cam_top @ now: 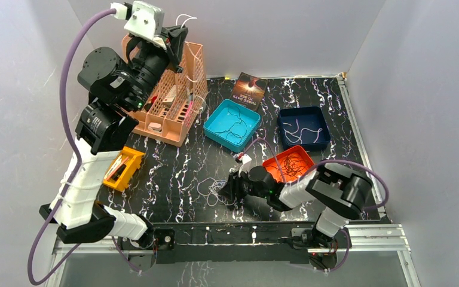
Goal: Untangle the cables
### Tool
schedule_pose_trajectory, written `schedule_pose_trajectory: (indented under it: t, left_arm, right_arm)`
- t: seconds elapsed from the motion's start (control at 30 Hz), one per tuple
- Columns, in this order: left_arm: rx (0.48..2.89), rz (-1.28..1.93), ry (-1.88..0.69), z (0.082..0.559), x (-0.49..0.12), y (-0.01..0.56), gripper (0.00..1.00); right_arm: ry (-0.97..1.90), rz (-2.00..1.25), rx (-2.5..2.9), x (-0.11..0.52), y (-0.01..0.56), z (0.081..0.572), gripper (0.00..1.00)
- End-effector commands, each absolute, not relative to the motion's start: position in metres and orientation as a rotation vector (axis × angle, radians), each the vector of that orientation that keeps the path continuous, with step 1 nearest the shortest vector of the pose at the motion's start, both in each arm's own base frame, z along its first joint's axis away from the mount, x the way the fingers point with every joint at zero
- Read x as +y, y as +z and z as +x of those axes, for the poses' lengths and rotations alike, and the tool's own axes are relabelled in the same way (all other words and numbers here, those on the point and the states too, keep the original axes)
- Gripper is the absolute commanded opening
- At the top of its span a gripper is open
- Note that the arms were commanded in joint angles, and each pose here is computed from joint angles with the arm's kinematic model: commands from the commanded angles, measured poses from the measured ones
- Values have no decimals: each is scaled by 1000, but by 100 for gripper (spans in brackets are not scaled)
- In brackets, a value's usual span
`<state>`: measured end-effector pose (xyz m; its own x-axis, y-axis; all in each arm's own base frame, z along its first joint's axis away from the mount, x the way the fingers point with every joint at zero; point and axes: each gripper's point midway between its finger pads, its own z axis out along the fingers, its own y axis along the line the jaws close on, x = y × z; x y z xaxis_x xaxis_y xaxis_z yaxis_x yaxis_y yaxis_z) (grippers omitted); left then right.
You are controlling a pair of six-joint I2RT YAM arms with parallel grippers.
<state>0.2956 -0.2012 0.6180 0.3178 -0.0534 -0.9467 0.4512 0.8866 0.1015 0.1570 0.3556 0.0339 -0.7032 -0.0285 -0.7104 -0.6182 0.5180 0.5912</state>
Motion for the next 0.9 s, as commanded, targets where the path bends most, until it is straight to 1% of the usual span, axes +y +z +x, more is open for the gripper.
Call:
schedule_pose_trajectory:
  t: [0.0, 0.27, 0.53, 0.67, 0.87]
  left_arm:
    - [1182, 373, -337, 294, -199, 621, 0]
    - [1203, 365, -362, 290, -198, 602, 0]
    - [1268, 358, -447, 285, -205, 568, 0]
    - [1288, 359, -469, 281, -206, 561, 0]
    - [1314, 381, -515, 276, -212, 551, 0]
  right_arm:
    - [1064, -588, 2102, 343, 48, 160, 52]
    - [846, -616, 1937, 318, 129, 188, 61]
    - [718, -579, 1841, 284, 175, 195, 65]
    - [752, -546, 1737, 274, 208, 193, 66]
    - [894, -511, 1416, 274, 289, 182, 65]
